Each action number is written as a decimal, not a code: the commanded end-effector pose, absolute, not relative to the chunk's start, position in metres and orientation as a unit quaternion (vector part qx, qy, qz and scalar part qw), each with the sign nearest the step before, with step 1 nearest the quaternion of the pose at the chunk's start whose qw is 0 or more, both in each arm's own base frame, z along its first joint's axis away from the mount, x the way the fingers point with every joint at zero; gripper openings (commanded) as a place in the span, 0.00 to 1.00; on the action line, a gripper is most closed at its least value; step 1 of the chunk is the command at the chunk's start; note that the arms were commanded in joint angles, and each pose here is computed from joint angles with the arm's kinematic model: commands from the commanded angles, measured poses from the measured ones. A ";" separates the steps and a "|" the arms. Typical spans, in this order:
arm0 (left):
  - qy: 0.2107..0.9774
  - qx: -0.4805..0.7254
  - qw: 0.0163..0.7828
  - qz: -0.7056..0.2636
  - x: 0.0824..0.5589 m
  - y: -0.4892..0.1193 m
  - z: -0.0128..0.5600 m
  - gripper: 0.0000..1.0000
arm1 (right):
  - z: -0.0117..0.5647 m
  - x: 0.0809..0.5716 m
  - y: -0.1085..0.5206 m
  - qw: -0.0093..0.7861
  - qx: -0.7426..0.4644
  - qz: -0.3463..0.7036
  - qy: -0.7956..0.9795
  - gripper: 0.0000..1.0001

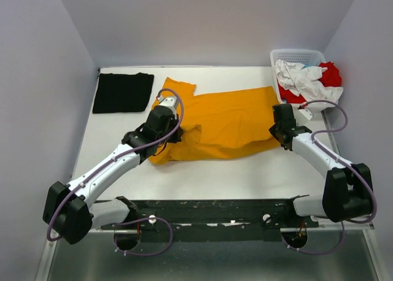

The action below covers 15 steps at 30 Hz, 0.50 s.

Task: Fold and stack the t-shirts
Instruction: Fold the flattened tshirt in 1/3 of the way

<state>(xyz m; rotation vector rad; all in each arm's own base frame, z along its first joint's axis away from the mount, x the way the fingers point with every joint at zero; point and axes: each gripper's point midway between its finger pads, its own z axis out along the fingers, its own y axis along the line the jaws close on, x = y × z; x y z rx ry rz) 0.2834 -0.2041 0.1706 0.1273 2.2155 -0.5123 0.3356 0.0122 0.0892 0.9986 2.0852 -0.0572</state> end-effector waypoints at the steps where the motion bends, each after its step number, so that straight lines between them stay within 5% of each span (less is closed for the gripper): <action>1: 0.867 0.068 0.452 -0.200 0.313 -0.199 0.187 0.00 | 0.100 0.359 0.007 0.425 0.398 -0.032 0.812 0.01; 15: 0.888 0.107 0.388 -0.221 0.384 -0.191 0.142 0.00 | 0.094 0.400 0.009 0.439 0.380 -0.050 0.813 0.01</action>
